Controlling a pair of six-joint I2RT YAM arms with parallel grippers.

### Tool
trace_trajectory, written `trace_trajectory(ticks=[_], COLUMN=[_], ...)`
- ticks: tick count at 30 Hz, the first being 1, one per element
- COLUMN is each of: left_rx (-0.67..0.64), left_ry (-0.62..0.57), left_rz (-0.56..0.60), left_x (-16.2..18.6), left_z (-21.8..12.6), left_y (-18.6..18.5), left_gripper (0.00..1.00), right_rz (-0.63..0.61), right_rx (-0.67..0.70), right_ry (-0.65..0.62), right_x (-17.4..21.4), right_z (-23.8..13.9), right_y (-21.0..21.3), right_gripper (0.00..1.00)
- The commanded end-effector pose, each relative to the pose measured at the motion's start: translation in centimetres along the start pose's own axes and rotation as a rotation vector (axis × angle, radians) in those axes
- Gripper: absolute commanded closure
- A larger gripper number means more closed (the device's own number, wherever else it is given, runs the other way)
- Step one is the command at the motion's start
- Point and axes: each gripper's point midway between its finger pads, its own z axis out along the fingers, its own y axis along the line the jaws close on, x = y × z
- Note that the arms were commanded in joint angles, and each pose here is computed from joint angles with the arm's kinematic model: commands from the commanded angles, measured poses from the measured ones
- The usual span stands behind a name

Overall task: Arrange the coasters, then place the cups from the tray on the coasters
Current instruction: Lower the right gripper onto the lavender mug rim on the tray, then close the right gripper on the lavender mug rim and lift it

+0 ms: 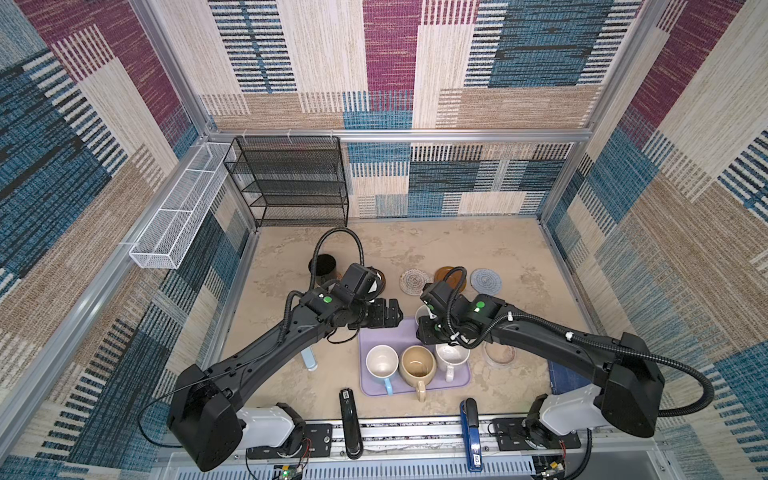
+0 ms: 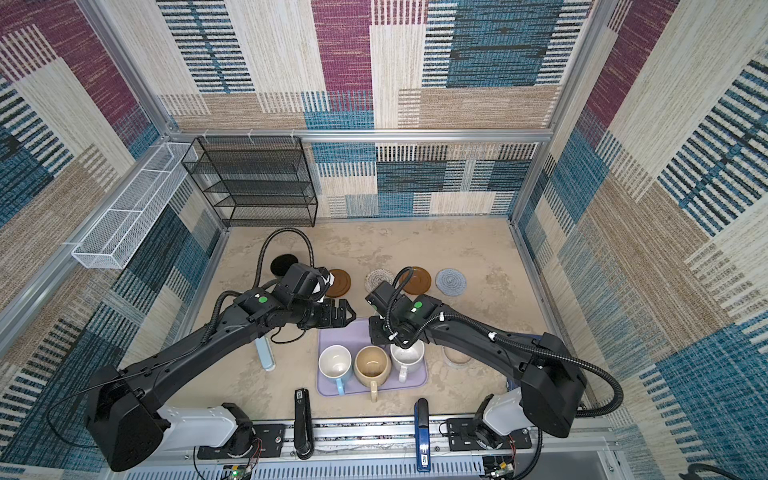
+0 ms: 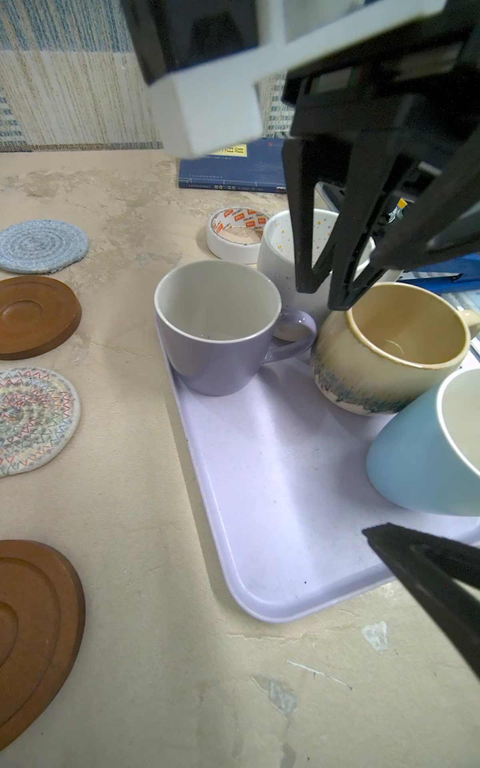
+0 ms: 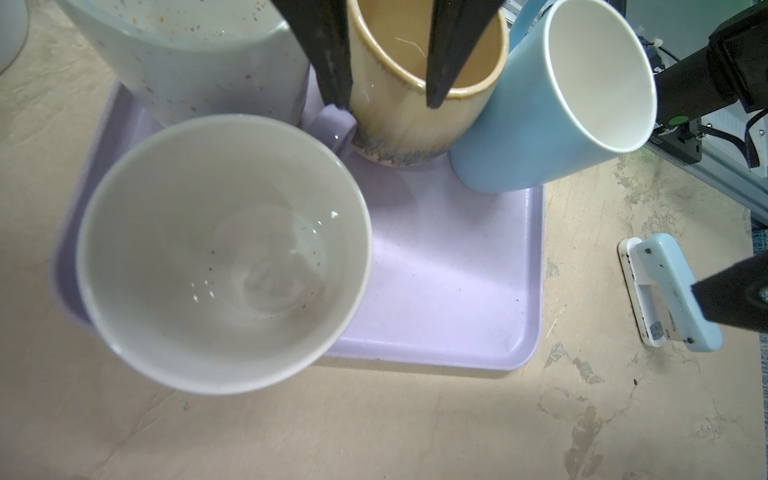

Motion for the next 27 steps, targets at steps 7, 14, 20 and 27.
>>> trace_trajectory(ticks=[7,14,20,27], left_rx=[-0.007,-0.009,-0.009,-0.009], left_ry=[-0.021,-0.018,-0.016,-0.016], left_rz=[-0.016,-0.018,-0.016,-0.019], left_x=[-0.5,-0.3,-0.4,-0.3], left_z=[0.1,0.3,0.5,0.4], left_y=[0.0,0.1,0.1,0.2], left_gripper=[0.02,0.02,0.02,0.02], right_rz=[0.026,0.029,0.031,0.028], right_rx=[0.037,0.086,0.145,0.188], right_ry=[0.017,0.009,-0.011,-0.013], right_x=[0.3,0.0,-0.4,-0.4], right_z=[1.4,1.8,1.9,2.6], right_y=[-0.5,-1.1,-2.1,-2.9], right_gripper=[0.65,0.66,0.66,0.66])
